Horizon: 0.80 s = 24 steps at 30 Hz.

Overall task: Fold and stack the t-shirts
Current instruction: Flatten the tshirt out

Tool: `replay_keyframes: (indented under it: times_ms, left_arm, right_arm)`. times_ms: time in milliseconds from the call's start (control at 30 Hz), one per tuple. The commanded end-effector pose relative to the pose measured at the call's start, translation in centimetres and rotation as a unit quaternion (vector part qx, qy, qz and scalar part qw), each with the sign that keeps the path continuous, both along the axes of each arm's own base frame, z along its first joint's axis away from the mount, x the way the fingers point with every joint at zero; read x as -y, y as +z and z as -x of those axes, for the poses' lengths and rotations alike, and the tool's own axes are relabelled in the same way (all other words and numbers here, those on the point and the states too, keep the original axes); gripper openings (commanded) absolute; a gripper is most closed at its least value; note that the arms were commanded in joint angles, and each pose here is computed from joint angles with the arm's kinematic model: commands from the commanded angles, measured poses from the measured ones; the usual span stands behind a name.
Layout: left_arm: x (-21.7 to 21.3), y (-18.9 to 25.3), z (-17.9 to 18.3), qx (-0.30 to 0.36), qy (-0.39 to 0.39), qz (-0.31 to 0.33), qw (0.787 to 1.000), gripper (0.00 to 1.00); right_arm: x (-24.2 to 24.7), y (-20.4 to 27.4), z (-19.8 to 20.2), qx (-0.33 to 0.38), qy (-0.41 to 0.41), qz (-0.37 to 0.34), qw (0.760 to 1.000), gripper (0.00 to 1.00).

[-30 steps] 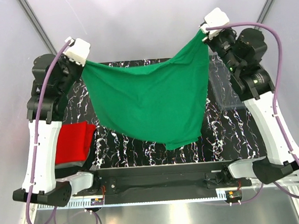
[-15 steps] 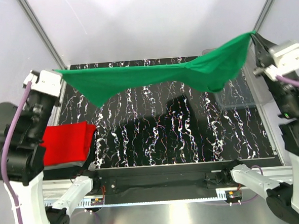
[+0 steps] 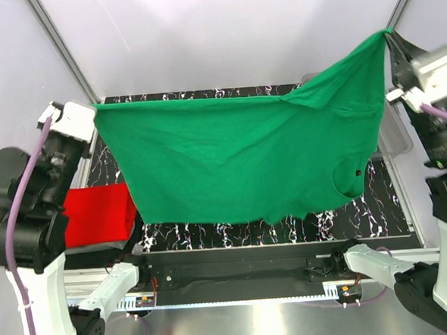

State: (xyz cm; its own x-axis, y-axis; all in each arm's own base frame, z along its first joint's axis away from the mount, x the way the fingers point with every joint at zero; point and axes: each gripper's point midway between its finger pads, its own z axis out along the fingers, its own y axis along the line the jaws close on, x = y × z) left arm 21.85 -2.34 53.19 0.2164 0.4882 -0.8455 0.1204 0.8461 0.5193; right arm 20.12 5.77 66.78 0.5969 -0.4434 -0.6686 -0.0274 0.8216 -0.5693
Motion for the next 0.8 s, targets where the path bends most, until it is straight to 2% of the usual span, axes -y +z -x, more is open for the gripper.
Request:
replay_keyframes:
  times_ms: [0,167,367,400,467,500,533,567,633,667,733,767]
  left_arm:
    - [-0.6,-0.4,-2.8,-0.008,0.027,-0.014,0.999,0.00]
    - [-0.9,-5.7,-7.6,-0.080,0.051,-0.044,0.995,0.00]
    - [-0.7,-16.3,-14.5,-0.204,0.062,-0.095,0.972,0.00]
    - [-0.5,-19.6,-16.2,-0.245,0.059,-0.110,0.962,0.00]
    - [-0.4,-22.4,-18.1,-0.272,0.057,-0.117,0.953,0.00]
    - [-0.2,-25.5,-19.7,-0.308,0.055,-0.122,0.942,0.00]
    - [-0.1,-26.7,-20.7,-0.318,0.056,-0.122,0.939,0.00]
    - [-0.2,-29.8,-22.1,-0.353,0.056,-0.124,0.926,0.00]
    - [-0.4,-31.4,-24.1,-0.369,0.064,-0.122,0.919,0.00]
    - [-0.6,-34.3,-25.2,-0.398,0.071,-0.127,0.906,0.00]
    - [-1.1,-35.1,-26.9,-0.404,0.084,-0.128,0.902,0.00]
    - [-1.5,-37.2,-27.7,-0.422,0.092,-0.136,0.892,0.00]
  right_arm:
    - [-0.4,0.5,-3.1,0.009,-0.028,0.015,0.999,0.00]
    - [-2.6,-4.3,-9.6,-0.024,-0.041,0.054,0.997,0.00]
    - [-6.0,-16.1,-19.2,-0.128,-0.033,0.088,0.987,0.00]
    - [-6.4,-19.4,-20.8,-0.158,-0.030,0.101,0.982,0.00]
    - [-7.1,-24.7,-24.3,-0.201,-0.034,0.118,0.972,0.00]
    - [-7.2,-26.8,-25.7,-0.214,-0.035,0.119,0.969,0.00]
    - [-6.6,-28.7,-27.1,-0.231,-0.044,0.118,0.965,0.00]
    - [-6.8,-32.3,-29.6,-0.259,-0.049,0.123,0.957,0.00]
    - [-6.1,-35.2,-32.3,-0.284,-0.066,0.125,0.948,0.00]
    - [-6.2,-39.2,-34.4,-0.318,-0.072,0.135,0.936,0.00]
    - [-5.5,-40.0,-36.9,-0.321,-0.101,0.139,0.931,0.00]
    - [-5.4,-43.1,-38.4,-0.344,-0.107,0.147,0.921,0.00]
